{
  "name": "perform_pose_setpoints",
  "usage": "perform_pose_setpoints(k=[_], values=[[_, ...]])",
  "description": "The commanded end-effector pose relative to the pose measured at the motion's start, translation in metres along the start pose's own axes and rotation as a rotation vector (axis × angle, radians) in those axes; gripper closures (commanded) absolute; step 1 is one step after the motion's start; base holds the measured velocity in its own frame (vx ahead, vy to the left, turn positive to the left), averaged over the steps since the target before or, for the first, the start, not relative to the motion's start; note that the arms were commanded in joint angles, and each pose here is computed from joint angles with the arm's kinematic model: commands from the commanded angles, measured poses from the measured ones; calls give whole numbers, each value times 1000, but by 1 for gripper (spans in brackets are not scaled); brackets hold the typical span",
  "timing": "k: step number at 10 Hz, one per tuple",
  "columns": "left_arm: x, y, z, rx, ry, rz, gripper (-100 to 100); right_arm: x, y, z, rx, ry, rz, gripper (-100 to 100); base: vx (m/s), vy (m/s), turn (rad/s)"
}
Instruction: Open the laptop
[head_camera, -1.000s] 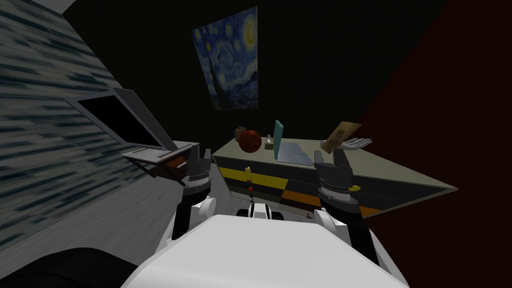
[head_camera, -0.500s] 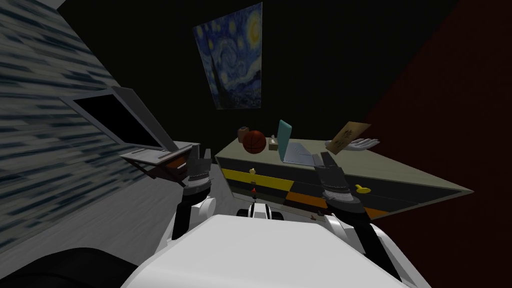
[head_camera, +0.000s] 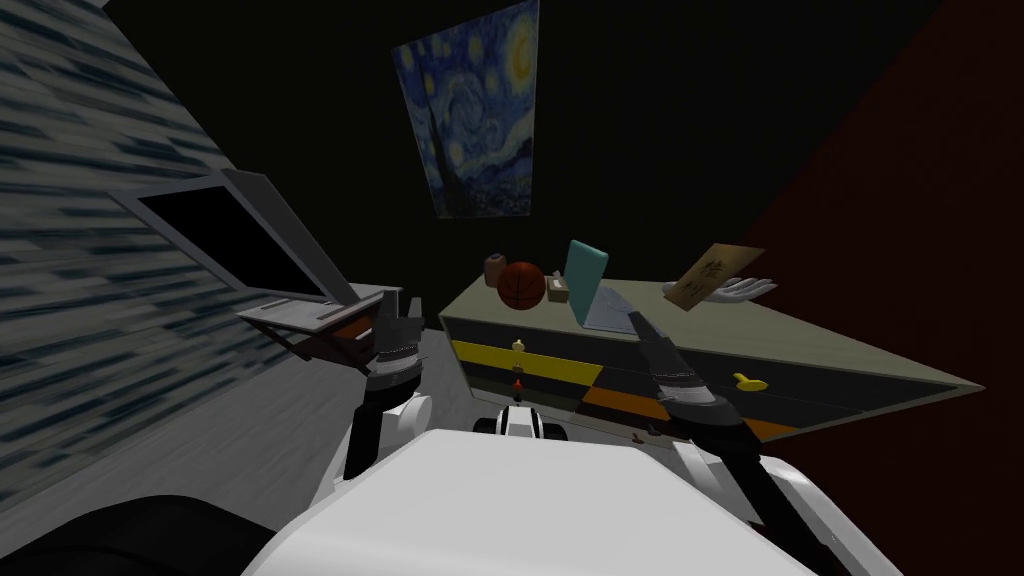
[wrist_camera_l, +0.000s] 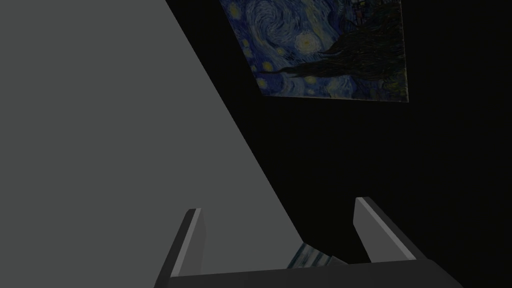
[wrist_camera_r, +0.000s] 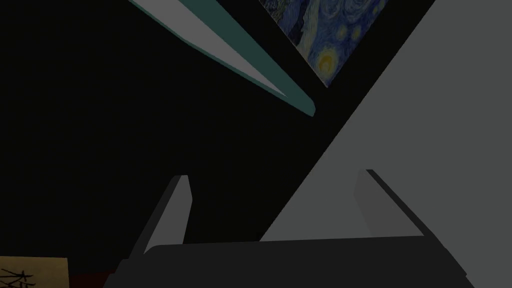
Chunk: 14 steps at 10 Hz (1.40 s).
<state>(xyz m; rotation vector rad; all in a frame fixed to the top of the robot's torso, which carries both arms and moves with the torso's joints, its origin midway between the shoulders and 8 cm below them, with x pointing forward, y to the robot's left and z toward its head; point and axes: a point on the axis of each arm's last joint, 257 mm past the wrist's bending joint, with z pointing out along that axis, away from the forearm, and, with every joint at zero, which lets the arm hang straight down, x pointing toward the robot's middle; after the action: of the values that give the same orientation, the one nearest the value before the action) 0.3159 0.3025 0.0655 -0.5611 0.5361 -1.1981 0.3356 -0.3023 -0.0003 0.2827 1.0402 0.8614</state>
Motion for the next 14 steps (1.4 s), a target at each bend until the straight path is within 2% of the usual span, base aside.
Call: perform_pose_setpoints(k=[1, 7, 10, 13, 14], values=[[0, 0, 0, 0, 0, 0, 0, -1, -28, -10, 74, 73, -124, -100, 26, 128, -16], [0, 0, 0, 0, 0, 0, 0, -16, -90, -33, 216, 248, -427, -100, 37, 135, -17], [0, 0, 0, 0, 0, 0, 0, -34, -122, -44, 283, 331, -590, -100, 40, 133, -18], [0, 0, 0, 0, 0, 0, 0, -60, -151, -52, 341, 414, -765, -100, 38, 137, -16], [0, 0, 0, 0, 0, 0, 0, -59, -151, -51, 336, 418, -769, -100, 6, 103, -12]])
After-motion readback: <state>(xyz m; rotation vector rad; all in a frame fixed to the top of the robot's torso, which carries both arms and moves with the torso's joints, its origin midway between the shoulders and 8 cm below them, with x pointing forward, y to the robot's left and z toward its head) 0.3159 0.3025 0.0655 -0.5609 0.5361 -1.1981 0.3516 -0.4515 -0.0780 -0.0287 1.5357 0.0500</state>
